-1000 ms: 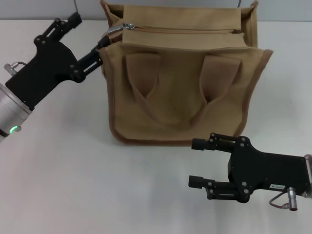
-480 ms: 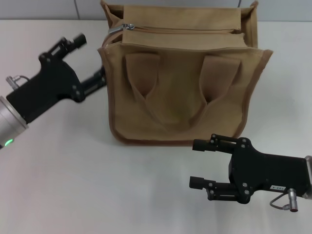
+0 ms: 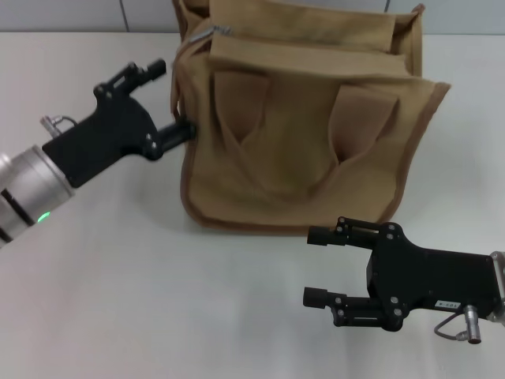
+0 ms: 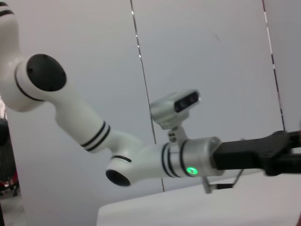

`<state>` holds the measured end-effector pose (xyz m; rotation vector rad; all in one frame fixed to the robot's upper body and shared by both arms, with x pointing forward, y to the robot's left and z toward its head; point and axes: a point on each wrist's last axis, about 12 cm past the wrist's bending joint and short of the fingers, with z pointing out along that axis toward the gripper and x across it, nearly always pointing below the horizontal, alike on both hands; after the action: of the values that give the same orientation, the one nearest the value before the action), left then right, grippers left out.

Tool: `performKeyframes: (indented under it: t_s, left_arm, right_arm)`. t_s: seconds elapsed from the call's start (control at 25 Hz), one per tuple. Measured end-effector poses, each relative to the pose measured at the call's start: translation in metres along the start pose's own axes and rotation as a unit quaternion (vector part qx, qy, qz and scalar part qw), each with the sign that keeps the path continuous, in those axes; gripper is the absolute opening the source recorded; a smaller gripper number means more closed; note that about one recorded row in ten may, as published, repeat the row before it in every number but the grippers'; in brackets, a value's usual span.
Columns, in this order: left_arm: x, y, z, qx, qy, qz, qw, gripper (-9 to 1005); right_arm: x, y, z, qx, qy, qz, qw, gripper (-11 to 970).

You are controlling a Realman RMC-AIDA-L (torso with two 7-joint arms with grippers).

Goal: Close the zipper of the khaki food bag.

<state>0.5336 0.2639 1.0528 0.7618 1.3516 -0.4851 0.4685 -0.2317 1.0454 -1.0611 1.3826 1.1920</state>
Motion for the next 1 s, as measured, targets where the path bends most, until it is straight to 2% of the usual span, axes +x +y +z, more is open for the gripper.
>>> performKeyframes:
  t_s: [0.16,0.64,0.8,1.0]
  left_arm:
    - [-0.002,0.007,0.005,-0.063,-0.022,-0.012,0.998,735]
    - [-0.001,0.009,0.005,-0.074,-0.019,-0.014,0.997,725]
    - [0.0,0.006,0.015,-0.083,-0.02,-0.017,0.996,721]
    - [0.0,0.003,0.016,-0.14,-0.043,-0.015,0.989,717]
  right_arm:
    - [0.003,0.005,0.002,-0.003,-0.008,0.001,1.0,745]
    - [0.005,0.007,0.001,0.003,-0.013,-0.001,1.0,744]
    - [0.002,0.004,0.004,-0.001,-0.014,-0.003,1.0,744]
    - [0.002,0.004,0.005,-0.002,-0.015,-0.003,1.0,744]
